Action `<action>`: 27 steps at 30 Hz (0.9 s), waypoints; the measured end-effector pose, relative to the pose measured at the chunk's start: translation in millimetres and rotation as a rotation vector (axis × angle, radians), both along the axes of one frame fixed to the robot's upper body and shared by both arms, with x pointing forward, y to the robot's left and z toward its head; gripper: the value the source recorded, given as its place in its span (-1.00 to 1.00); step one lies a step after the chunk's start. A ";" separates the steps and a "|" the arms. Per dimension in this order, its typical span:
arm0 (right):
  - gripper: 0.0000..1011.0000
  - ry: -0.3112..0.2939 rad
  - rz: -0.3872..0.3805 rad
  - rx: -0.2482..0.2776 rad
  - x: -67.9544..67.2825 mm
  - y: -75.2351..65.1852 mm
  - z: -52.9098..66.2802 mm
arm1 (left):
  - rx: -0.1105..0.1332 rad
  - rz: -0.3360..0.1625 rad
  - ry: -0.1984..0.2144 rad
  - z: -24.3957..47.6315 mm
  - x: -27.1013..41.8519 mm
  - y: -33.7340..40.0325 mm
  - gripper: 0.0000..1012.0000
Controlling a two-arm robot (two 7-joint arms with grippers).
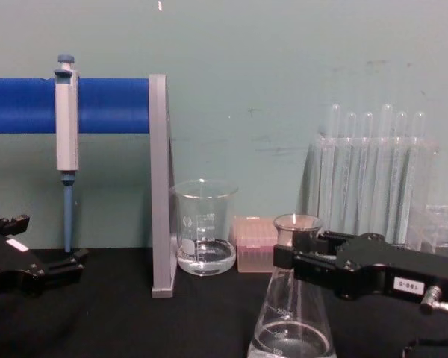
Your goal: Grasp the erlenmeyer flask with one hand, shake it three times, then place it back.
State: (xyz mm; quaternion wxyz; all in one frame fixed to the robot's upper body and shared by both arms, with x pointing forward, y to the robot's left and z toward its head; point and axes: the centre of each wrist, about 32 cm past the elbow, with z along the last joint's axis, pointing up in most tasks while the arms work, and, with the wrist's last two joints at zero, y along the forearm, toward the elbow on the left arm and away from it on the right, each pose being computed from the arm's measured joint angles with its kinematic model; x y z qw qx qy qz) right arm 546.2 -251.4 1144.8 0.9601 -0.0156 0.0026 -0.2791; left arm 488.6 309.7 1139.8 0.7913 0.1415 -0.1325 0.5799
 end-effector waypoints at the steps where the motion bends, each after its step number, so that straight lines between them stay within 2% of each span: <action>1: -0.11 0.001 0.001 -0.001 0.2 0.2 -0.1 | 0.000 0.000 0.000 0.0 0.0 0.0 0.98; 27: -0.11 0.023 0.003 -0.015 3.3 0.8 -1.6 | 0.000 0.000 0.000 0.0 0.0 0.0 0.98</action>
